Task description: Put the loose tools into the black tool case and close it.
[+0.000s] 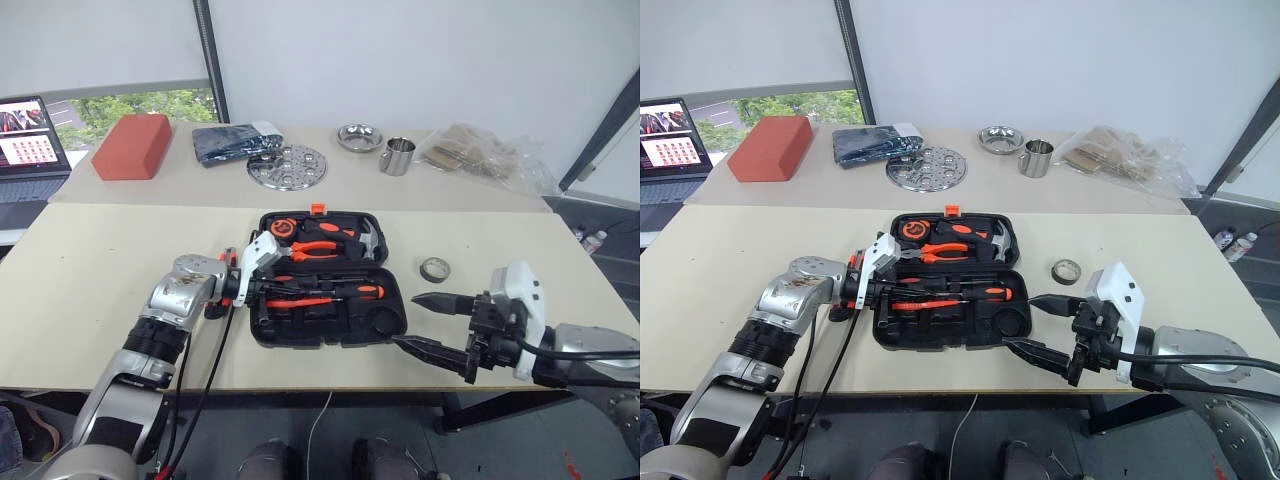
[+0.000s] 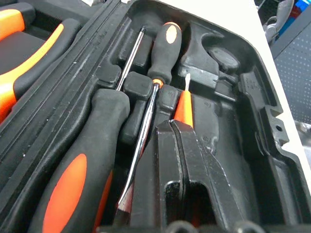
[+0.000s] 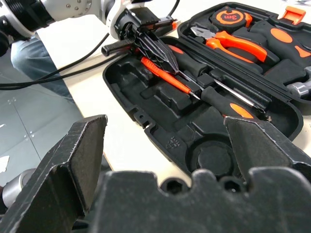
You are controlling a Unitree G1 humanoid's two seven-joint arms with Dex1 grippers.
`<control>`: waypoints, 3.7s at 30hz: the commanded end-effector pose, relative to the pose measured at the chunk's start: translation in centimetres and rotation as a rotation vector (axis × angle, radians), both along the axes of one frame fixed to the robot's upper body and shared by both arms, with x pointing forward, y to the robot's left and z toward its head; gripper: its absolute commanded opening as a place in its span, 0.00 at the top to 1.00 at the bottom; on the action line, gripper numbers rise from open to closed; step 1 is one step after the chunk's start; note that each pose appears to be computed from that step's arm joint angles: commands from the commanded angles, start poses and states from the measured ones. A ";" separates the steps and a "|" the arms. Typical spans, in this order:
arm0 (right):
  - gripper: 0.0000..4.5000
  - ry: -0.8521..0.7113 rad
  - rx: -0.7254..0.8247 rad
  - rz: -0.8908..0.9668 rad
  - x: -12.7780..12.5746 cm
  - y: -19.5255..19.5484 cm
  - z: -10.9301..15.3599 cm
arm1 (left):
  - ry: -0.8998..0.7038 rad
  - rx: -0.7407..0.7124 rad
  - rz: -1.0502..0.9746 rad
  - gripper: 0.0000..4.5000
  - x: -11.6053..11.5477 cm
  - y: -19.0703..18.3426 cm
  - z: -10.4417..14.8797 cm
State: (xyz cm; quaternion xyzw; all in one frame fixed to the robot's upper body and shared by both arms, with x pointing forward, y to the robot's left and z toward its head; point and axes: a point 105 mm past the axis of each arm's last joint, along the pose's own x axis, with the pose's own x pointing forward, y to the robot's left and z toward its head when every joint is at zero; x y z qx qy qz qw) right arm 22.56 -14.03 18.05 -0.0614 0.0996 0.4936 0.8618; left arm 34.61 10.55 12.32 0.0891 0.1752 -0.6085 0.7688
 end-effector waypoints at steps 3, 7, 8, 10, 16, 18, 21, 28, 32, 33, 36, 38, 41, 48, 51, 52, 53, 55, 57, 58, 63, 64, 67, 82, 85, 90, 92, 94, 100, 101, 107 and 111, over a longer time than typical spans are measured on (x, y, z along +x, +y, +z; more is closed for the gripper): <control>0.00 -0.056 0.018 0.017 -0.2 0.4 1.1 | 0.049 0.138 -0.054 0.99 -2.1 3.1 -1.8; 0.00 -0.058 0.026 0.013 0.0 0.4 1.2 | 0.029 0.215 -0.024 0.99 -2.0 4.9 -2.5; 0.00 -0.058 0.028 0.012 0.0 0.4 1.2 | 0.022 0.219 -0.019 0.99 -1.9 5.0 -2.4; 0.00 -0.058 0.030 0.012 0.1 0.4 1.3 | 0.007 0.211 -0.017 0.99 -1.6 4.9 -2.0; 0.00 -0.058 0.029 0.007 0.3 0.3 1.3 | -0.015 0.054 -0.080 0.99 -1.4 2.4 2.0; 0.00 -0.057 0.030 0.005 0.3 0.2 1.3 | -0.022 0.010 -0.099 0.99 -1.2 1.3 3.4; 0.00 -0.056 0.031 0.003 0.3 0.1 1.2 | -0.039 0.019 -0.113 0.99 -0.8 0.1 3.5; 0.00 -0.055 0.035 -0.001 0.1 0.2 1.2 | -0.059 0.132 -0.086 0.99 0.4 -0.2 0.3; 0.00 -0.053 0.033 -0.008 0.1 0.1 1.1 | -0.049 0.192 -0.093 0.99 0.3 0.5 -1.4; 0.00 -0.053 0.033 -0.009 0.1 0.1 1.1 | -0.048 0.209 -0.100 0.99 0.2 0.8 -1.7; 0.00 -0.054 0.035 -0.010 0.1 0.2 1.1 | -0.033 0.250 -0.106 0.99 -0.1 1.9 -2.4; 0.00 -0.053 0.039 -0.012 0.1 0.2 1.1 | -0.012 0.269 -0.123 0.99 -0.8 2.9 -2.6; 0.00 -0.051 0.040 -0.017 0.1 0.1 1.0 | 0.003 0.287 -0.129 0.99 -1.3 4.0 -2.8; 0.00 -0.046 0.037 -0.024 -0.1 -0.1 0.9 | -0.047 0.156 -0.088 0.99 0.0 3.0 0.3; 0.00 -0.046 0.037 -0.024 -0.1 -0.2 0.9 | -0.042 0.057 -0.074 0.99 0.6 1.9 2.3; 0.00 -0.047 0.037 -0.024 -0.1 -0.2 0.9 | -0.038 0.039 -0.072 0.99 0.7 1.6 2.6; 0.00 -0.047 0.037 -0.023 -0.1 -0.2 0.9 | -0.038 0.025 -0.072 0.99 0.8 1.4 2.7; 0.00 -0.046 0.036 -0.020 -0.1 -0.1 0.9 | -0.033 0.014 -0.083 0.99 0.7 0.6 2.6; 0.00 -0.045 0.035 -0.018 -0.2 0.1 0.8 | -0.026 0.013 -0.091 0.99 0.6 -0.1 1.9; 0.00 -0.044 0.034 -0.017 -0.2 0.1 0.7 | -0.020 0.018 -0.098 0.99 0.4 -0.4 1.5; 0.00 -0.042 0.030 -0.018 -0.2 0.1 0.6 | -0.014 0.084 -0.124 0.99 -0.2 -0.7 -0.4; 0.00 -0.041 0.029 -0.019 -0.2 0.1 0.6 | -0.020 0.115 -0.121 0.99 -0.3 -0.5 -1.0; 0.00 -0.039 0.031 -0.021 -0.2 0.1 0.5 | -0.013 0.168 -0.121 0.99 -0.6 0.3 -2.3; 0.00 -0.023 0.035 -0.034 -0.3 0.1 0.0 | -0.060 0.088 -0.063 0.99 -1.0 1.7 -0.5; 0.00 -0.022 0.034 -0.032 -0.2 0.1 0.0 | -0.061 0.006 -0.044 0.99 -0.3 1.2 1.4; 0.00 -0.023 0.033 -0.027 -0.1 0.1 0.1 | -0.024 -0.018 -0.068 0.99 -0.6 0.4 1.6; 0.00 -0.023 0.032 -0.025 -0.1 0.2 0.1 | -0.013 -0.005 -0.078 0.99 -1.0 0.1 0.9; 0.00 -0.024 0.030 -0.024 -0.2 0.2 0.1 | 0.001 0.009 -0.087 0.99 -1.4 0.0 0.1; 0.00 -0.016 0.027 -0.025 -0.3 0.3 -0.1 | 0.026 0.066 -0.105 0.99 -2.7 0.2 -2.4; 0.00 -0.016 0.027 -0.025 -0.3 0.3 -0.1 | 0.026 0.069 -0.100 0.99 -2.7 0.2 -2.5; 0.00 -0.010 0.028 -0.030 -0.3 0.3 -0.2 | -0.004 0.109 -0.074 0.99 -2.8 1.1 -3.5; 0.00 -0.012 0.031 -0.022 -0.3 0.5 -0.2 | -0.039 0.048 -0.005 0.99 -1.6 1.3 -1.8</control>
